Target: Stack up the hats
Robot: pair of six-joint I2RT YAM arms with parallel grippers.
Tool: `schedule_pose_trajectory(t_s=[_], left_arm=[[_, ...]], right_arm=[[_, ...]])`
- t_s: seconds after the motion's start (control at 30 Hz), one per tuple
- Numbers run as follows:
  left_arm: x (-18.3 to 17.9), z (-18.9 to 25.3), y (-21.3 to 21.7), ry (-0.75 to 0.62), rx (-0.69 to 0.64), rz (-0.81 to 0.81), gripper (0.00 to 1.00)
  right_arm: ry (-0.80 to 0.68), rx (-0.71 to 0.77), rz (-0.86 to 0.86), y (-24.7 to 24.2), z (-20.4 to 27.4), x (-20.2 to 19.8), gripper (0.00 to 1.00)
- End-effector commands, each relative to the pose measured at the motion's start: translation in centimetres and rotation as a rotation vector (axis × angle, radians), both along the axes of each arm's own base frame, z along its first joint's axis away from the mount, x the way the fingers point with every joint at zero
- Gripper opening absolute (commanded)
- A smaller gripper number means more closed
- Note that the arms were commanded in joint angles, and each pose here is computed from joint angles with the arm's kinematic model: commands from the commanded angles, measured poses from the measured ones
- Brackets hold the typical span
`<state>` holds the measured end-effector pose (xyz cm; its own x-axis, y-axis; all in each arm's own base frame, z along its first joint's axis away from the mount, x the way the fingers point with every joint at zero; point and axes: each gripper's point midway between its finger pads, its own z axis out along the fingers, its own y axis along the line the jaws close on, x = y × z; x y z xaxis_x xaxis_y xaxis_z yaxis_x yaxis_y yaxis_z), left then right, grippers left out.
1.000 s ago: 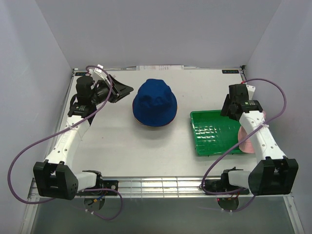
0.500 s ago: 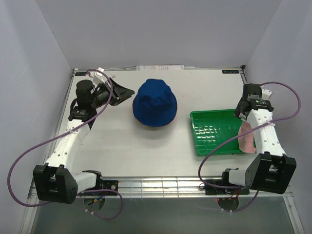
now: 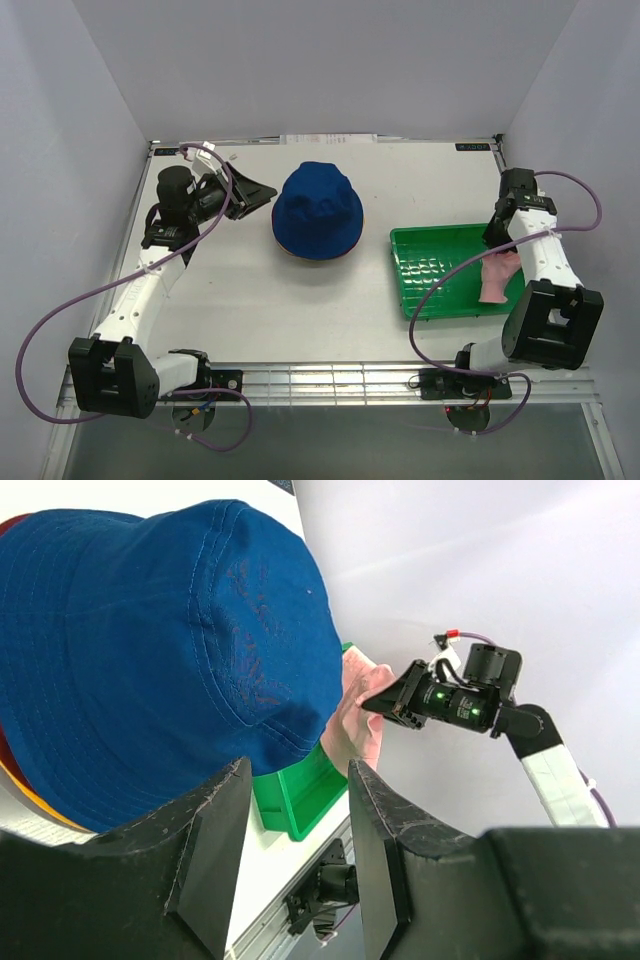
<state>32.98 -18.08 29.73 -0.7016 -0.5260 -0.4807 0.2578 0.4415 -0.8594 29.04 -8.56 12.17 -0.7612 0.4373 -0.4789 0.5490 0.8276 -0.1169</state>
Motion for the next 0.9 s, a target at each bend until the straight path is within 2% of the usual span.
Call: schedule_pose_trajectory(t_s=[0.0,0.17,0.27,0.43,0.67,0.87], left_arm=[[-0.8,1.2,-0.2,-0.036,-0.02,-0.009,0.54],[-1.1,1.9,-0.2,-0.048,-0.042,-0.006,0.64],[-1.2,2.8,-0.3,-0.072,-0.065,-0.011,0.66],[-1.7,3.9,-0.6,-0.067,-0.128,-0.021,0.68],[-2.0,7.2,-2.8,-0.063,-0.272,-0.045,0.71],[-0.5,9.7,-6.4,-0.056,-0.381,-0.063,0.71]], right_arm=[[-0.207,0.119,0.11,2.6,5.2,2.9,0.08],[-0.513,0.331,0.339,8.9,15.5,5.8,0.08],[-0.653,0.44,0.49,13.3,21.6,5.9,0.08],[-0.866,0.541,0.643,17.6,30.1,6.0,0.08],[-1.073,0.765,0.914,24.9,37.7,4.7,0.08],[-1.117,0.924,1.07,30.2,40.9,2.7,0.08]])
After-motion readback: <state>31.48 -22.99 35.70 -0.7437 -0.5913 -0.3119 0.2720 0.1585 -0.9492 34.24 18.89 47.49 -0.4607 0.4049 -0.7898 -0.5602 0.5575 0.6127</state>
